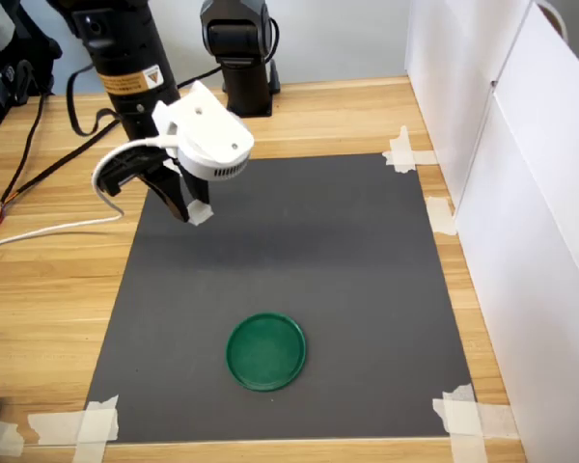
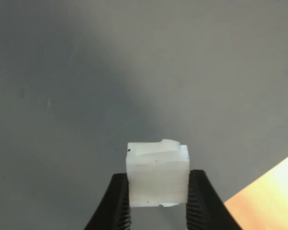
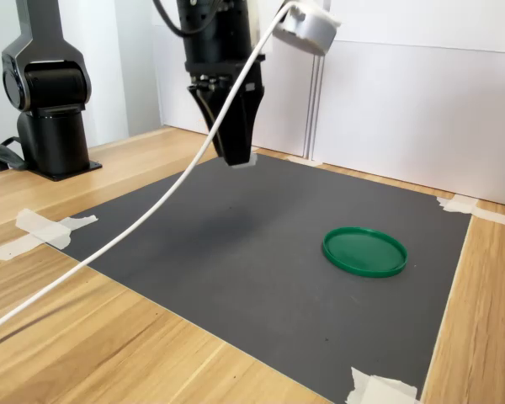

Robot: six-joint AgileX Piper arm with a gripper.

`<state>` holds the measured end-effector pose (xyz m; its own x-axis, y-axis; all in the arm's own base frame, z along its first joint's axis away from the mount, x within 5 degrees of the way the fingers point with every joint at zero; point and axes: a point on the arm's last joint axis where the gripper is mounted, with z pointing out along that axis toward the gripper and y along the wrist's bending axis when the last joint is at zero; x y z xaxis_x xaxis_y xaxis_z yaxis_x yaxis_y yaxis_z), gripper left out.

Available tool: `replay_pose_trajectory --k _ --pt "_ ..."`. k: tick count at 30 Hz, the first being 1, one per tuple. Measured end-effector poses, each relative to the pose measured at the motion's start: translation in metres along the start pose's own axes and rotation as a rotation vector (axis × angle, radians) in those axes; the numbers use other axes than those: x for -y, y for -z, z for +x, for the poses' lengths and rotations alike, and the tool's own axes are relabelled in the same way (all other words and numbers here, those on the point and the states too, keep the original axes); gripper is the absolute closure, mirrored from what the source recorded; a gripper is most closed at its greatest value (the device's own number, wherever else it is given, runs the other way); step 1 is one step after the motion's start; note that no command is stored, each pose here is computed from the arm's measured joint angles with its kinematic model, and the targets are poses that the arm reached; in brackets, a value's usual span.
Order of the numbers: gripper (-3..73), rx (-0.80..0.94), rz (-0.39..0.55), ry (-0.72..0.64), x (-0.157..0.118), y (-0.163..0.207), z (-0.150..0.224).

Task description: Grasp a white terminal and put it in the green lid.

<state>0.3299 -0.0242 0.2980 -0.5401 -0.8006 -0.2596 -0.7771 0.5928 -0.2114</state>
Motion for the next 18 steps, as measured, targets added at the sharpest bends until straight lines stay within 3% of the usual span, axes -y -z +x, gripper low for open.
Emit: replay_pose_trajectory --k 7,18 --pt "42.7 0.095 0.072 -0.002 0.021 0.029 -0.033" --pt "42.7 -0.002 0.011 -0.029 0.022 -0.031 -0.092"
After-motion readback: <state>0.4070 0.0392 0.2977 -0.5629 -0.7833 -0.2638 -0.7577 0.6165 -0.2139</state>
